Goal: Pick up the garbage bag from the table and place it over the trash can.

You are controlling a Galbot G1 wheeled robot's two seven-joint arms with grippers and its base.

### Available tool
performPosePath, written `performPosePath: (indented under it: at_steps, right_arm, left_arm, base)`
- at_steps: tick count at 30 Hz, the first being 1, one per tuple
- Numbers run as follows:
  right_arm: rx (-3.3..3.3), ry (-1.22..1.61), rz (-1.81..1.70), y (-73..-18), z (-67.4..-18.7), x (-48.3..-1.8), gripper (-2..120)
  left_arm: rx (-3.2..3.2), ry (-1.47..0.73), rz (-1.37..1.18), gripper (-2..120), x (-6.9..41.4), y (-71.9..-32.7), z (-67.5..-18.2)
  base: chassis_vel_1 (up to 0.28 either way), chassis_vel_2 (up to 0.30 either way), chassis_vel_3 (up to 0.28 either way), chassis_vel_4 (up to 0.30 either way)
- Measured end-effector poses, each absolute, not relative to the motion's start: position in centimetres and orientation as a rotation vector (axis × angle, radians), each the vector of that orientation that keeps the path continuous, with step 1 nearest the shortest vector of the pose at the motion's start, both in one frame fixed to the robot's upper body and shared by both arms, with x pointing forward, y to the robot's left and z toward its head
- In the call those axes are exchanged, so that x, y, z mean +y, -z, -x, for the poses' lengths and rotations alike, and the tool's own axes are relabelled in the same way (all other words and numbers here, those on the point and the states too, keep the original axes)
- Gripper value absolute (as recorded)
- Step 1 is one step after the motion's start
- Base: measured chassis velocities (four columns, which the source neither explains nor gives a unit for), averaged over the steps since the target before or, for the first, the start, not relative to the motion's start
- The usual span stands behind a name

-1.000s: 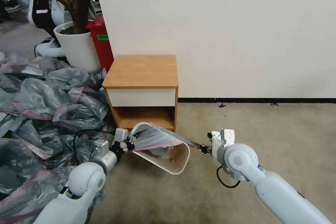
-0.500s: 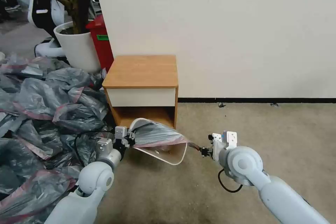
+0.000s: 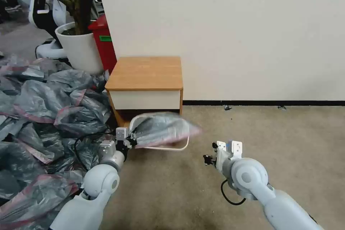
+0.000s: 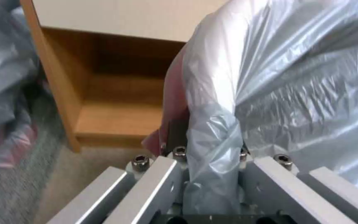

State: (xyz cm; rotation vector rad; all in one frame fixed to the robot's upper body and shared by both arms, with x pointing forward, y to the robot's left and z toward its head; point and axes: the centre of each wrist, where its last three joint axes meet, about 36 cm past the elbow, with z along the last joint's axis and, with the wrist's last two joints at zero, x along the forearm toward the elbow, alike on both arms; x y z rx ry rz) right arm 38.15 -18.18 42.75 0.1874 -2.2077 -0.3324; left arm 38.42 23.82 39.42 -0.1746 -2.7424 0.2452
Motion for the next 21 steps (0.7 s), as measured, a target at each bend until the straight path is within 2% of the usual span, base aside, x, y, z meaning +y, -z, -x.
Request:
performPosePath:
  at_steps: [7,10,14,15,17,19,21]
  right_arm:
    - [-2.245,0.366,-0.193,-43.6,-37.8,-17.9,5]
    - [-2.271,0.417,-0.205,-43.9,-37.9,-18.6,11]
    - [-2.294,0.625,-0.27,-45.1,-38.1,-20.0,26]
    - [-2.294,0.625,-0.27,-45.1,-38.1,-20.0,26]
    - [-2.273,0.76,-0.309,-46.4,-37.9,-20.7,36]
    - [-2.26,0.824,-0.328,-47.2,-37.8,-20.9,39]
    - [-2.229,0.932,-0.357,-48.5,-37.4,-21.2,49]
  left_arm:
    - [-2.741,-0.238,0.173,2,23.8,-39.4,-38.5]
    - [-2.744,-0.231,0.169,2,24.1,-39.5,-38.6]
    - [-2.751,-0.227,0.165,2,24.5,-39.6,-38.9]
    - [-2.751,-0.227,0.165,2,24.5,-39.6,-38.9]
    - [-2.753,-0.228,0.161,2,24.7,-39.7,-39.0]
    - [-2.753,-0.229,0.159,2,24.7,-39.6,-39.1]
    - [-2.753,-0.233,0.154,2,24.8,-39.6,-39.2]
  base:
    - [0.0,0.0,0.0,0.0]
    - [0.0,0.0,0.0,0.0]
    - [0.0,0.0,0.0,0.0]
    - [0.0,0.0,0.0,0.0]
    - [0.0,0.0,0.0,0.0]
    - [0.0,0.0,0.0,0.0]
    - [0.0,0.0,0.0,0.0]
